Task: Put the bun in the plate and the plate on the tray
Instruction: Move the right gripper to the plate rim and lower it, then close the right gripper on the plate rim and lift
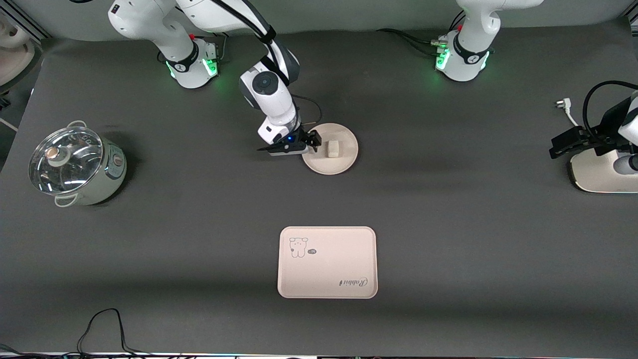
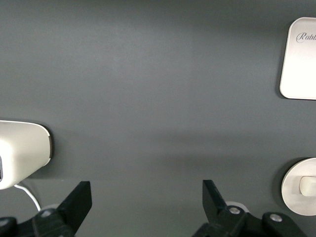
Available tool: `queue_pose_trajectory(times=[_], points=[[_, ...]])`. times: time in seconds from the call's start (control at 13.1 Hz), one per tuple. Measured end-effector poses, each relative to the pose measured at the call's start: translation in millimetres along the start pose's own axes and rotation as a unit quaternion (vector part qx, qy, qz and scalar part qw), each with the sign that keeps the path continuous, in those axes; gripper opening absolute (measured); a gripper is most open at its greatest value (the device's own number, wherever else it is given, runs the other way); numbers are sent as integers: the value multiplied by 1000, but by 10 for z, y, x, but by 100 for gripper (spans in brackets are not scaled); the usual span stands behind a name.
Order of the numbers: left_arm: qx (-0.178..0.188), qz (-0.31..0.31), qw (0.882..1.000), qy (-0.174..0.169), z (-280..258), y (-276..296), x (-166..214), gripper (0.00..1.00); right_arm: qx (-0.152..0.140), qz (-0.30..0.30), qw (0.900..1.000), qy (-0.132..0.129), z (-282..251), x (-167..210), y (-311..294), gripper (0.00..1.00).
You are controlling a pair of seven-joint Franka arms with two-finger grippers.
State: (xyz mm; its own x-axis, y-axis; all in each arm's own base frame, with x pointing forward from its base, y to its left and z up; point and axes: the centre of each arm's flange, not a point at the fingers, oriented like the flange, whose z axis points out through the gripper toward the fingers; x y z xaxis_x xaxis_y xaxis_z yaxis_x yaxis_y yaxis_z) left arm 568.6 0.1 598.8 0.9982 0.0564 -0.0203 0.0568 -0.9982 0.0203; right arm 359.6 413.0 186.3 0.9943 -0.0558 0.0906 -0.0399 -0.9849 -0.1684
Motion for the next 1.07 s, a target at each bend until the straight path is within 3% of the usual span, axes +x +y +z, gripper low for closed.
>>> queue_pose_trajectory(times=[0.53,0.91,1.07], points=[[-1,6,1000,5,-47,69,6,100,-3,3,1000,-2,36,-9,16,96],[-1,6,1000,5,-45,69,7,100,-4,3,1000,-3,47,-12,21,42],[-1,6,1000,5,-45,69,7,100,-4,3,1000,-3,47,-12,21,15]])
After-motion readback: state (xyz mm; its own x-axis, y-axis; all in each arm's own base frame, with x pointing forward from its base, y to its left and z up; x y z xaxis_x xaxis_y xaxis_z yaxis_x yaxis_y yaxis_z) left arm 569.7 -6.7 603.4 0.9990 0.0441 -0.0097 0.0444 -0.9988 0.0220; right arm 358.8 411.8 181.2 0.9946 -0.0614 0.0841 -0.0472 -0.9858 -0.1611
